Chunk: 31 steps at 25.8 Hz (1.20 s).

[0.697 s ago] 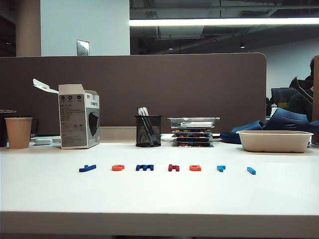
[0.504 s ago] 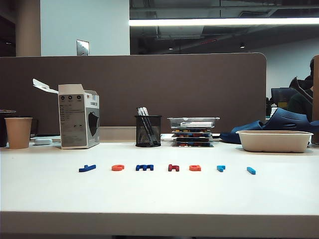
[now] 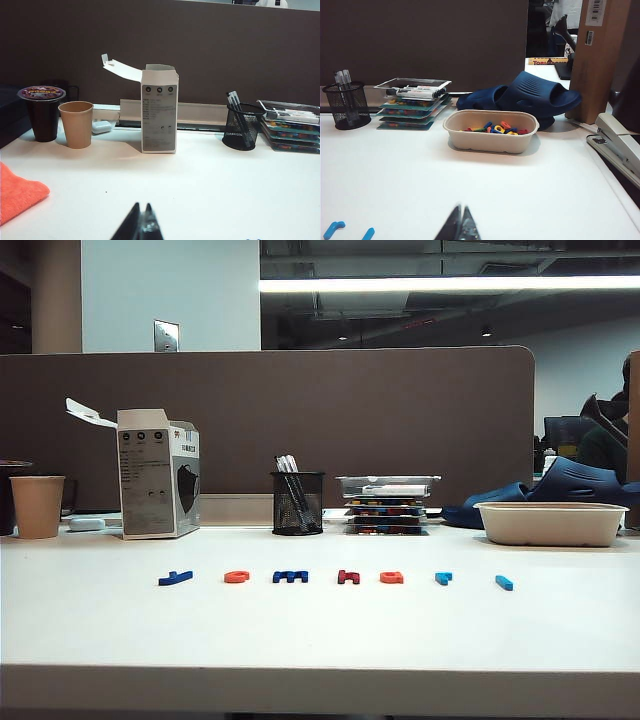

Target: Select the appropriate letters from the row of letter magnets placed on the table to arrange into the word "car".

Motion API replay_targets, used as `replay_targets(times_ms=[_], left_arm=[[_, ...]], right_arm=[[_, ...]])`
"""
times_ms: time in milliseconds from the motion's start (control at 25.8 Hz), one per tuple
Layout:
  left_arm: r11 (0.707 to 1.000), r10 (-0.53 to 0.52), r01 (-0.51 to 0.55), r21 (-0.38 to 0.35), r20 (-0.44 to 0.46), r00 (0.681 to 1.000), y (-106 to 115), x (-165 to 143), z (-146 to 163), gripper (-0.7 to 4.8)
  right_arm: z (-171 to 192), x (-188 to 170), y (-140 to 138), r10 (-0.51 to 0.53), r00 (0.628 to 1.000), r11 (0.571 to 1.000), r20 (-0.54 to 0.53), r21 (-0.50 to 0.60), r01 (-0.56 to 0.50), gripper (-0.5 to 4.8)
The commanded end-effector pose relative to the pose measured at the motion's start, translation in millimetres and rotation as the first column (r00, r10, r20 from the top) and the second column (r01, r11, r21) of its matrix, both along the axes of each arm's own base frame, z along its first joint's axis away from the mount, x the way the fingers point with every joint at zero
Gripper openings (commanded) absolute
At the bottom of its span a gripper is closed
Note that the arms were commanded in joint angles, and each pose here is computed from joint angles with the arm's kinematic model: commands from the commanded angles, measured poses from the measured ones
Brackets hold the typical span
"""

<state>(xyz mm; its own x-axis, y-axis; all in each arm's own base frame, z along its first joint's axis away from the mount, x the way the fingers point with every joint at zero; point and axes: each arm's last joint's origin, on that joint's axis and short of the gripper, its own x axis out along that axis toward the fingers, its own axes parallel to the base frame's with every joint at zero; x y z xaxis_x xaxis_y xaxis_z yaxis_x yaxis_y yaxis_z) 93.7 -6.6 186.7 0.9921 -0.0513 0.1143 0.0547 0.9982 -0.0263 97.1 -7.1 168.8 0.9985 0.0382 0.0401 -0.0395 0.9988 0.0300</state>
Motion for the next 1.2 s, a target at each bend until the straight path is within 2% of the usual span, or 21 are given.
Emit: replay_targets(times_ms=[39,155,194,426,465,581,697,814,1007,1085,1201], left_arm=[[1.0,-0.026,0.026,-0.004,0.06,0.998,-0.7,-1.7,8.3,-0.05],[0.995,-0.102,0.101,0.01,0.112,0.988,-2.4,-7.6,27.0,-0.05],[0.99,-0.144,0.143,0.017,0.134,0.98,-3.2,-13.6,42.4,-0.05],[0.985,-0.166,0.169,-0.016,0.116,0.979,-1.1,-46.7,100.4,-0.05],[0.985,-0.167,0.17,-0.031,0.081,0.983,-0.1,-58.4,120.8,-0.05],[0.978,-0.177,0.175,-0.112,-0.003,0.984,0.7,-69.4,152.9,-0.05],[0.975,-0.191,0.175,-0.139,-0.111,0.975,0.3,-69.2,186.8,-0.05],[0.956,-0.27,0.233,-0.18,-0.214,0.939,-2.7,-60.1,221.6,-0.05],[0.89,-0.445,0.363,-0.276,-0.35,0.824,-10.1,-32.0,268.9,-0.05],[0.859,-0.496,0.376,-0.348,-0.381,0.78,-12.6,-18.8,282.1,-0.05],[0.825,-0.538,0.353,-0.442,-0.42,0.731,-15.3,0.5,294.3,-0.05]], right_arm=[[0.3,-0.2,0.1,0.002,1.0,1.0,0.018,-0.003,-0.001,-0.06],[0.4,-0.2,0.1,0.002,1.0,1.0,0.019,-0.003,-0.001,-0.06],[0.3,-0.2,0.1,0.002,1.0,1.0,0.018,-0.003,-0.001,-0.06],[0.3,-0.2,0.1,0.002,1.0,1.0,0.018,-0.003,-0.001,-0.06],[0.4,-0.2,0.1,0.002,1.0,1.0,0.019,-0.003,-0.002,-0.06],[0.3,-0.2,0.1,0.002,1.0,1.0,0.018,-0.003,-0.001,-0.06],[0.3,-0.2,0.1,0.002,1.0,1.0,0.018,-0.003,-0.002,-0.06],[0.3,-0.2,0.1,0.002,1.0,1.0,0.018,-0.003,-0.002,-0.06],[0.3,-0.2,0.1,0.002,1.0,1.0,0.018,-0.002,-0.002,-0.06],[0.3,-0.2,0.1,0.002,1.0,1.0,0.018,-0.002,-0.002,-0.06],[0.2,-0.1,0.1,0.002,1.0,1.0,0.017,-0.002,-0.002,-0.06]])
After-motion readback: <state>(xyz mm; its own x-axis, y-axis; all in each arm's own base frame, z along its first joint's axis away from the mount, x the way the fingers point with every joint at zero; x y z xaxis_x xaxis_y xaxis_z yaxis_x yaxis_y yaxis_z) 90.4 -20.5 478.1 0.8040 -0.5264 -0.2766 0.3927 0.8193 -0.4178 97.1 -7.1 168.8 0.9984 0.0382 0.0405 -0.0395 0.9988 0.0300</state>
